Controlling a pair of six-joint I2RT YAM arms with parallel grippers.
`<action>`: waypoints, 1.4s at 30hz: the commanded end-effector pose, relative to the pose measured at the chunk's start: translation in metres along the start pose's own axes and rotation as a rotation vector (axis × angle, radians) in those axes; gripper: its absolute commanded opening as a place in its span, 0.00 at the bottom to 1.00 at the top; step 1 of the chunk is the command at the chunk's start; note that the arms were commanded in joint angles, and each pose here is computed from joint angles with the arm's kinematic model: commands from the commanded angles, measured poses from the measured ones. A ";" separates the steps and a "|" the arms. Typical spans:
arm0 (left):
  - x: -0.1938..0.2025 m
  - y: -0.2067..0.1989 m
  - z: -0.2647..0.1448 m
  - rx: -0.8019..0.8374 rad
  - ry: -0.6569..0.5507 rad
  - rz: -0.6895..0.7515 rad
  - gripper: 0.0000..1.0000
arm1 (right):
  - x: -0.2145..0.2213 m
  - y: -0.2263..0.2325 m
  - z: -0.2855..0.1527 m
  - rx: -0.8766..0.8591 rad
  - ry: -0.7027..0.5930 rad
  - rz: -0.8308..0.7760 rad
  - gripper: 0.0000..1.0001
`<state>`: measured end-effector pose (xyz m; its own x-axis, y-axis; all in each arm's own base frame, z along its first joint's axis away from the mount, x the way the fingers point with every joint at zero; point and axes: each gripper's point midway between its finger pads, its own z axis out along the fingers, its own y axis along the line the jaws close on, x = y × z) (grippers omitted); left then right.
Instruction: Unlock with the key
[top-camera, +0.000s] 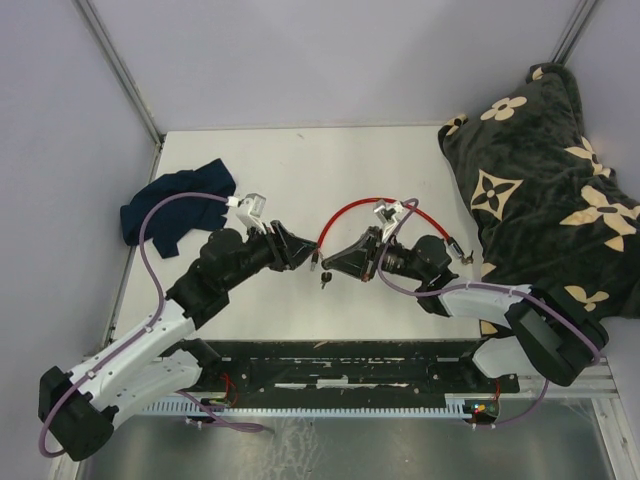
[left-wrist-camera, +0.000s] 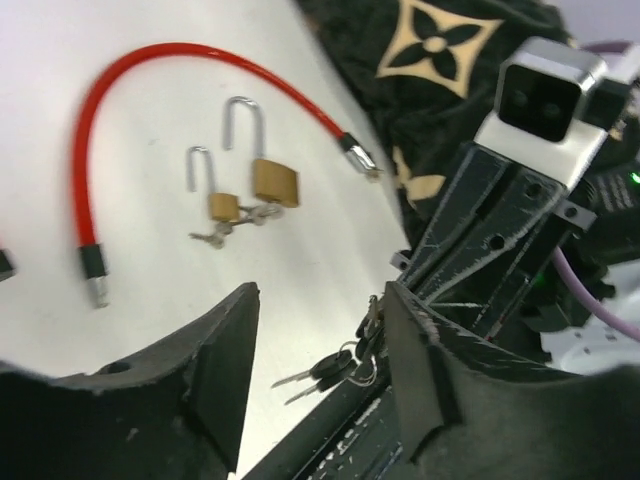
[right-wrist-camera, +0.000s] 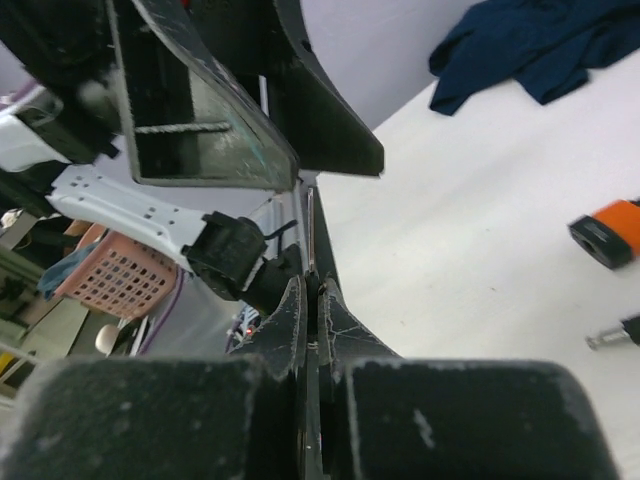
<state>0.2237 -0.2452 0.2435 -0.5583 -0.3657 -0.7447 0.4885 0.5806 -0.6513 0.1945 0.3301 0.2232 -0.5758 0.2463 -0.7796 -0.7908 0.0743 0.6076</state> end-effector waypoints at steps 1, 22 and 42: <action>-0.008 0.040 -0.009 -0.273 0.055 0.089 0.68 | -0.008 -0.011 -0.010 0.050 -0.046 -0.065 0.02; -0.002 0.188 0.019 -0.891 0.499 0.130 0.97 | 0.018 -0.050 -0.050 0.276 0.015 -0.225 0.02; 0.058 0.252 0.074 -0.926 0.833 0.101 0.72 | 0.026 -0.067 -0.051 0.335 0.044 -0.198 0.02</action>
<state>0.3658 -0.1715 0.0210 -0.9612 0.0236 -0.2749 0.0235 0.9997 0.0038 0.2148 0.2815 0.1433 -0.4751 0.1355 -0.8694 -0.7639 0.4269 0.4840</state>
